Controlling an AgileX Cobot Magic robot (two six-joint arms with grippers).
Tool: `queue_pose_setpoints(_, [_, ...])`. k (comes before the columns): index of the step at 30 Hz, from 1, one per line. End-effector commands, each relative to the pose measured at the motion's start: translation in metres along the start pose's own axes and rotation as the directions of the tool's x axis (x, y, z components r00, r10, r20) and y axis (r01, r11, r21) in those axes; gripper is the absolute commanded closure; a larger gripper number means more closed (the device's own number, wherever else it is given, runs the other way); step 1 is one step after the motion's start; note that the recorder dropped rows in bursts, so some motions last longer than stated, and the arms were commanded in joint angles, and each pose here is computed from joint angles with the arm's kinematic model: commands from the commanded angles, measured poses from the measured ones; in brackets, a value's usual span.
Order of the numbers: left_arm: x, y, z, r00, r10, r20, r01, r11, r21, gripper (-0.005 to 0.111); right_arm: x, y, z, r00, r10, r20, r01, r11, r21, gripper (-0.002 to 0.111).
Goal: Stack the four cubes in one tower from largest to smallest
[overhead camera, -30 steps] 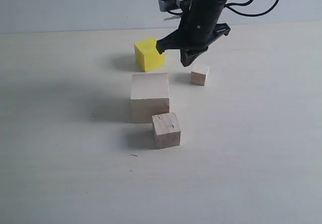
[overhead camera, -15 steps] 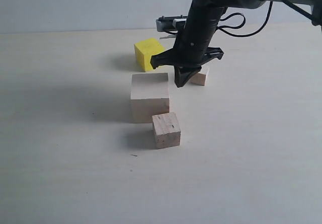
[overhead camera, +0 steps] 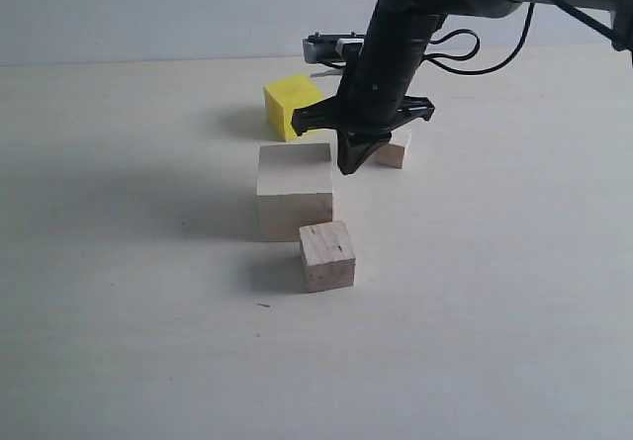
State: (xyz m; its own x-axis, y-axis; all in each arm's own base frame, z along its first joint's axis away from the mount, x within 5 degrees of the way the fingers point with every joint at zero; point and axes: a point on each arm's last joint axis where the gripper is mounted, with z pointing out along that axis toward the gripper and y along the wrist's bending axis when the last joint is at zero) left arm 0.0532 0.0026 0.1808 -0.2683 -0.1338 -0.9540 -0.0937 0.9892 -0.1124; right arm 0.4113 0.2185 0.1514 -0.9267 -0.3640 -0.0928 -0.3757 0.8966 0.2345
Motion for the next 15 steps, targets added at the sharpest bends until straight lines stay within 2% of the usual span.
queue_pose_setpoints(1, [0.0001, -0.0003, -0.0002, 1.0, 0.003, 0.009, -0.003, 1.0, 0.006, 0.107, 0.0004, 0.002, -0.0021, 1.0, -0.009, 0.004, 0.009, 1.0, -0.021, 0.108])
queue_pose_setpoints(15, [0.0001, -0.0003, -0.0002, 1.0, 0.003, 0.009, -0.003, 1.0, 0.006, 0.107, 0.0011, 0.0046, -0.0022, 1.0, -0.013, -0.003, 0.012, 0.999, -0.05, 0.108])
